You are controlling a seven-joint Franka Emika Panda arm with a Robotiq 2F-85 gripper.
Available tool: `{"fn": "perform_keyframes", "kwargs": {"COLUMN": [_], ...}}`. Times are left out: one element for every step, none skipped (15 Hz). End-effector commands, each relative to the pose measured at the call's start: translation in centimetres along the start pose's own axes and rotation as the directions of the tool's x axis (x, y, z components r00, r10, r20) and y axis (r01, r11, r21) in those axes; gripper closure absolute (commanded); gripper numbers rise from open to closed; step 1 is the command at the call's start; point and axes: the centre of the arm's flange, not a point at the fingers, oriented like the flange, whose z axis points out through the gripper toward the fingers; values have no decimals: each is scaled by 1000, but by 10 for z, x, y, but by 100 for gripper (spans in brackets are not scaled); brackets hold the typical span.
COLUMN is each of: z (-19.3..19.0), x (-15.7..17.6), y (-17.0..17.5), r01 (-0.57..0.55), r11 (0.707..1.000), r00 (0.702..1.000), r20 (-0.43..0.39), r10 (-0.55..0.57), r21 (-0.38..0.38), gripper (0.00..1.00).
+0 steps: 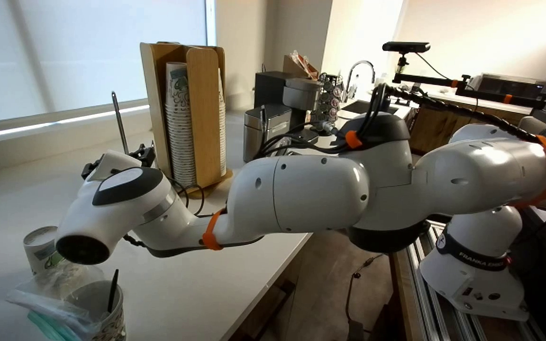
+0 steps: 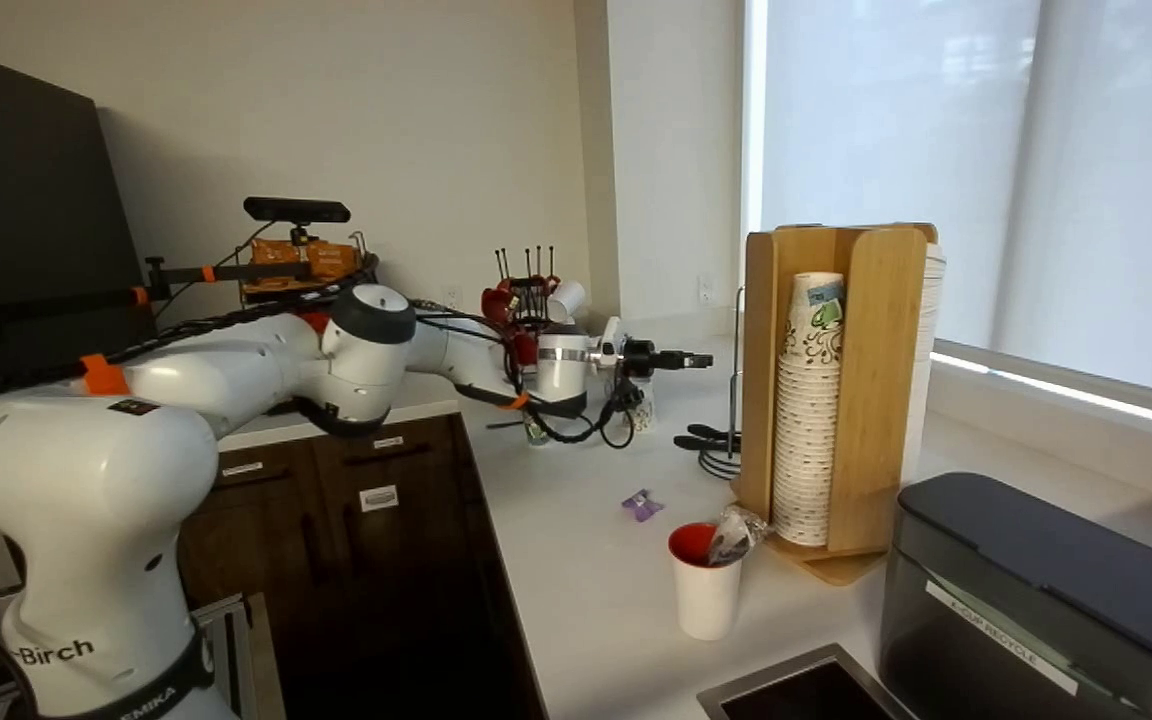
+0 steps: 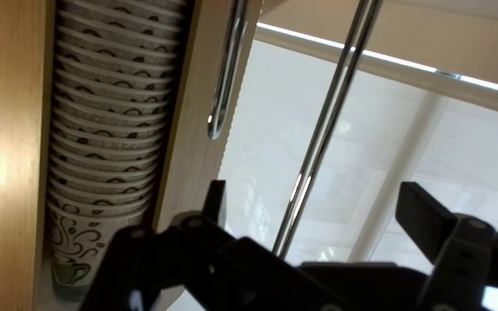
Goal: Hang the tongs on the rack
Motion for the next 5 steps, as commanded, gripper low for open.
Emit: {"fn": "perform_keyframes", "kwargs": {"z": [-15,-19,-20,-17,-18], "x": [-7,-9,-8,-11,-11], "y": [-3,-5,-6,-12,-12], "r01": [126,131,98,99,98], "r11": [987,985,986,991,990], "r00": [989,987,990,994,994], "r20": [70,77,85,46,47], "r10": [-133,-140,-110,-103,-103], "r21": [97,115,135,96,101], "gripper": [0,0,0,0,0]}}
